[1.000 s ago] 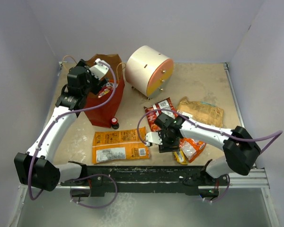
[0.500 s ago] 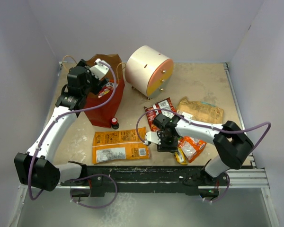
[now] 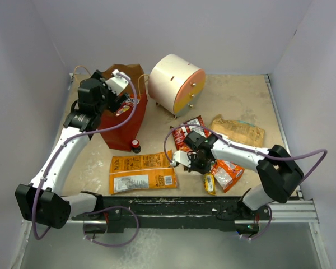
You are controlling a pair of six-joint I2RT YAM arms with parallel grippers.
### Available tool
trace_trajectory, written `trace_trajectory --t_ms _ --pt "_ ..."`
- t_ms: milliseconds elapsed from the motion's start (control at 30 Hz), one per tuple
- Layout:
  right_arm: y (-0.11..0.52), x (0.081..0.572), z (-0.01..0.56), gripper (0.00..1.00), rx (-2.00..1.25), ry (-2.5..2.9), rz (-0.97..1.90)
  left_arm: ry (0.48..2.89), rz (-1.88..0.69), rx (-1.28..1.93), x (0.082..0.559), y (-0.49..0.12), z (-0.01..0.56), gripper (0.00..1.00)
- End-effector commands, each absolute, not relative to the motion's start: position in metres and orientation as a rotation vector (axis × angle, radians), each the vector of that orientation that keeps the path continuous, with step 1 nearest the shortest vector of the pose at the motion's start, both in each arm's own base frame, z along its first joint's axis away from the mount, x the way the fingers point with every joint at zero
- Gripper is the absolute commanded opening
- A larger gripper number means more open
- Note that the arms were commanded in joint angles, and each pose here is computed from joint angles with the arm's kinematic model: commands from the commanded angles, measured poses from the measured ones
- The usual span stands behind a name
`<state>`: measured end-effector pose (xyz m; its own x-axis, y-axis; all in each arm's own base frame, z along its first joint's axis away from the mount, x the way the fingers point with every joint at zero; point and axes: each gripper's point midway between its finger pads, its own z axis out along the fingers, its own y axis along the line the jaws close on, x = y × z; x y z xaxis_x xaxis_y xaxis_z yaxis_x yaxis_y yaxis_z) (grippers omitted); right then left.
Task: Place the snacks into the paper bag
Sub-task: Pick up the snack from the center of the board.
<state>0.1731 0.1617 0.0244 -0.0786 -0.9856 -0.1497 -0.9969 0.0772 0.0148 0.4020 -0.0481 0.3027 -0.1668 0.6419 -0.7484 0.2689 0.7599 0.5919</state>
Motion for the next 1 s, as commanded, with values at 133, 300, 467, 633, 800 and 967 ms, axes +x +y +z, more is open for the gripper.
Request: trace_trajectory --t_ms 133,300,467,633,800,967 --pt "0.181 0.18 0.066 0.0 -1.95 2.149 0.334 1.643 0.345 0.71 0.395 -0.055 0.355 0.99" --pt "0.203 0.191 0.102 0.0 -1.877 2.022 0.445 1.612 0.176 0.793 0.382 -0.083 0.358 0.99" --pt "0.222 0.22 0.153 0.0 -1.716 1.884 0.471 1.586 -0.038 0.851 0.363 -0.115 0.368 0.96" --pt "0.242 0.25 0.215 0.0 -1.564 1.733 0.475 1.548 -0.237 0.927 0.34 -0.147 0.376 0.94" --pt "0.26 0.273 0.289 0.0 -1.406 1.565 0.457 1.506 -0.496 1.029 0.311 -0.187 0.376 0.92" --pt "0.263 0.295 0.353 0.0 -1.209 1.484 0.411 1.489 -0.727 1.041 0.294 -0.223 0.384 0.91"
